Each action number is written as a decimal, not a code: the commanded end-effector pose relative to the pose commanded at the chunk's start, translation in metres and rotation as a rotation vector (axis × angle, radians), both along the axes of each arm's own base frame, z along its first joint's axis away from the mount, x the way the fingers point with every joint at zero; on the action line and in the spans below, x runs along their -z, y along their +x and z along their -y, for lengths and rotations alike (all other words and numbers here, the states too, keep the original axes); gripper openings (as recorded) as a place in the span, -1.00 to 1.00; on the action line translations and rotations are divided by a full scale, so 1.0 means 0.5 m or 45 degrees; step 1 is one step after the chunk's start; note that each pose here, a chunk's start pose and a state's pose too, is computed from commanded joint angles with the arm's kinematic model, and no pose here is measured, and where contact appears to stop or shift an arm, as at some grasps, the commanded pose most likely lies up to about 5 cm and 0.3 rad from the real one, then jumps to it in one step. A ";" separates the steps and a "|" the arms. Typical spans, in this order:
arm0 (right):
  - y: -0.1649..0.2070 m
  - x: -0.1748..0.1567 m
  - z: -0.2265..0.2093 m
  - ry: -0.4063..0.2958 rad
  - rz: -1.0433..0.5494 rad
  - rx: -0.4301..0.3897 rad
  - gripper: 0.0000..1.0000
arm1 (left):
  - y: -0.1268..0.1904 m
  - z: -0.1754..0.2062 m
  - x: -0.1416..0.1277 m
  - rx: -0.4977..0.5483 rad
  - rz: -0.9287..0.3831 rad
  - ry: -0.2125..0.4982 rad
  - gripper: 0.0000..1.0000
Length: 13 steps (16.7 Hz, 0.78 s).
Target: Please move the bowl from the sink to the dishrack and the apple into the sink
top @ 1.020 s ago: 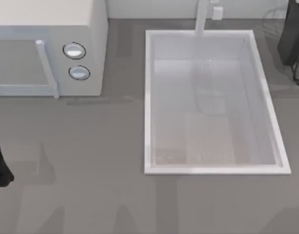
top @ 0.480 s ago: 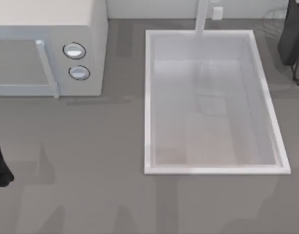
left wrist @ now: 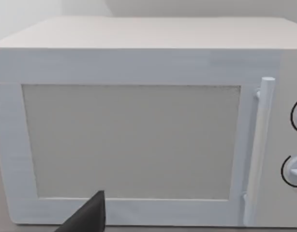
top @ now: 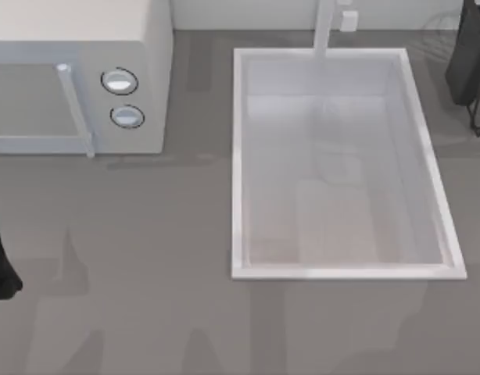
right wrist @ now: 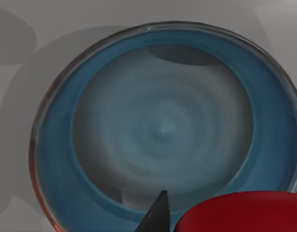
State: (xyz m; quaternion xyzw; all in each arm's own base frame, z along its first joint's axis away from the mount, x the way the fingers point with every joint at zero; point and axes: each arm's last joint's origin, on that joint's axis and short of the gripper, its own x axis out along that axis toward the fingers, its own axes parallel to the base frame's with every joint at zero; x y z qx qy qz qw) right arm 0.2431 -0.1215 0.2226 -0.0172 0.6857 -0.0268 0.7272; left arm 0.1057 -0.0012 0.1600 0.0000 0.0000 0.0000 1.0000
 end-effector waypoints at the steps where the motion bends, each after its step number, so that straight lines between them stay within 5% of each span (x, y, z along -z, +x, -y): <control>1: 0.013 0.003 -0.011 -0.025 0.023 -0.026 -1.00 | 0.000 0.000 0.000 0.000 0.000 0.000 1.00; 9: 0.157 0.030 -0.215 -0.320 0.591 -0.288 -1.00 | 0.000 0.000 0.000 0.000 0.000 0.000 1.00; 13: 0.185 0.034 -0.363 -0.347 1.048 -0.324 -1.00 | 0.000 0.000 0.000 0.000 0.000 0.000 1.00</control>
